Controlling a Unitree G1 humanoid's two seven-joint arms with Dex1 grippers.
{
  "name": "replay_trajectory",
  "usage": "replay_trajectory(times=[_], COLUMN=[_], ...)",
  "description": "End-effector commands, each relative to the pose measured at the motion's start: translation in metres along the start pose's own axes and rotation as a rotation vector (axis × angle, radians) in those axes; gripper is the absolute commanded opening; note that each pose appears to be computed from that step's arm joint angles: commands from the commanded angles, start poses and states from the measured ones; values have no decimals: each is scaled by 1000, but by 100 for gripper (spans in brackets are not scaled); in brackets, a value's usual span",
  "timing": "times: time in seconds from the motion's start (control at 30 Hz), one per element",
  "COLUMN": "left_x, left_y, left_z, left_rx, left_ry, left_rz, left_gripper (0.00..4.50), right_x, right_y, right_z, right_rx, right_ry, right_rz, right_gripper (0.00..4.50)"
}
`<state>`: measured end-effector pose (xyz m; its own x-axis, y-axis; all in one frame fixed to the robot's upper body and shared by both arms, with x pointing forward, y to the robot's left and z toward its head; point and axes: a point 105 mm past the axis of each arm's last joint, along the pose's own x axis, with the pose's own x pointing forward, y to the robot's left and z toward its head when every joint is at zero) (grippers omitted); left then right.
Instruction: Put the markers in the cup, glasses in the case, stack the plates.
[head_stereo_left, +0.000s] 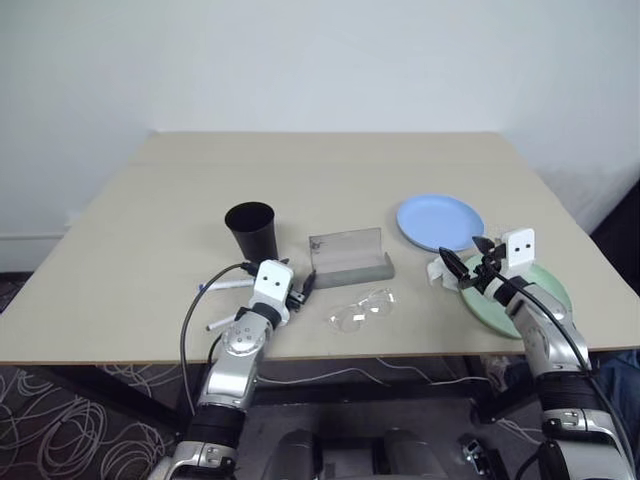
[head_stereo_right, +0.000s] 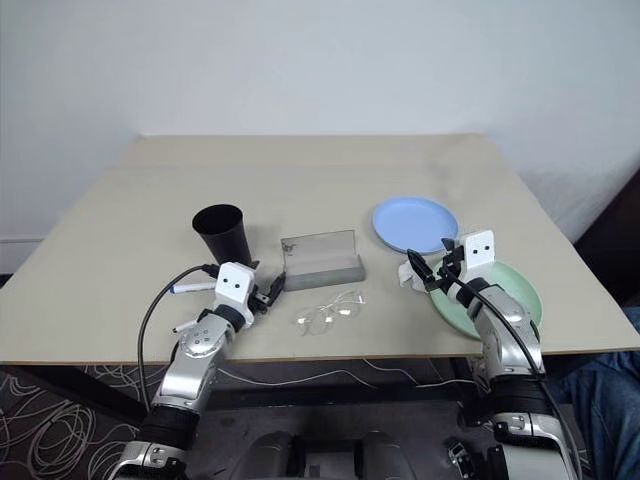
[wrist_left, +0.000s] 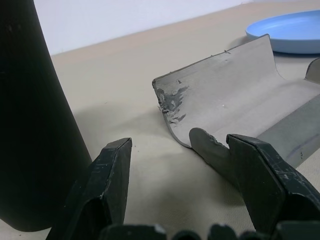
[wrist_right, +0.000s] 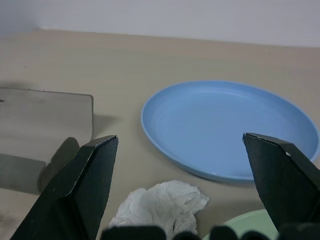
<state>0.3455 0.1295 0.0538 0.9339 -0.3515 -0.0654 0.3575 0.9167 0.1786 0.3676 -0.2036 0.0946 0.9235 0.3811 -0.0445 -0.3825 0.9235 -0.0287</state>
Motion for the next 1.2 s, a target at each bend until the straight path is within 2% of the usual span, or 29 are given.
replay_trajectory(times=[0.03, 0.73, 1.03, 1.2], left_x=[6, -3, -6, -7], left_y=[-1, 20, 30, 30], left_z=[16, 20, 29, 27], left_rx=[20, 52, 60, 64], left_ry=[-49, -62, -86, -81], left_rz=[-18, 7, 39, 38], left_gripper=[317, 317, 317, 317], right_x=[-3, 4, 5, 6], right_y=[-6, 1, 11, 7], right_z=[21, 25, 22, 24], right_rx=[-38, -35, -28, -45], right_ry=[-70, -90, -79, -16], right_rz=[-20, -33, -17, -25], right_gripper=[434, 434, 434, 434])
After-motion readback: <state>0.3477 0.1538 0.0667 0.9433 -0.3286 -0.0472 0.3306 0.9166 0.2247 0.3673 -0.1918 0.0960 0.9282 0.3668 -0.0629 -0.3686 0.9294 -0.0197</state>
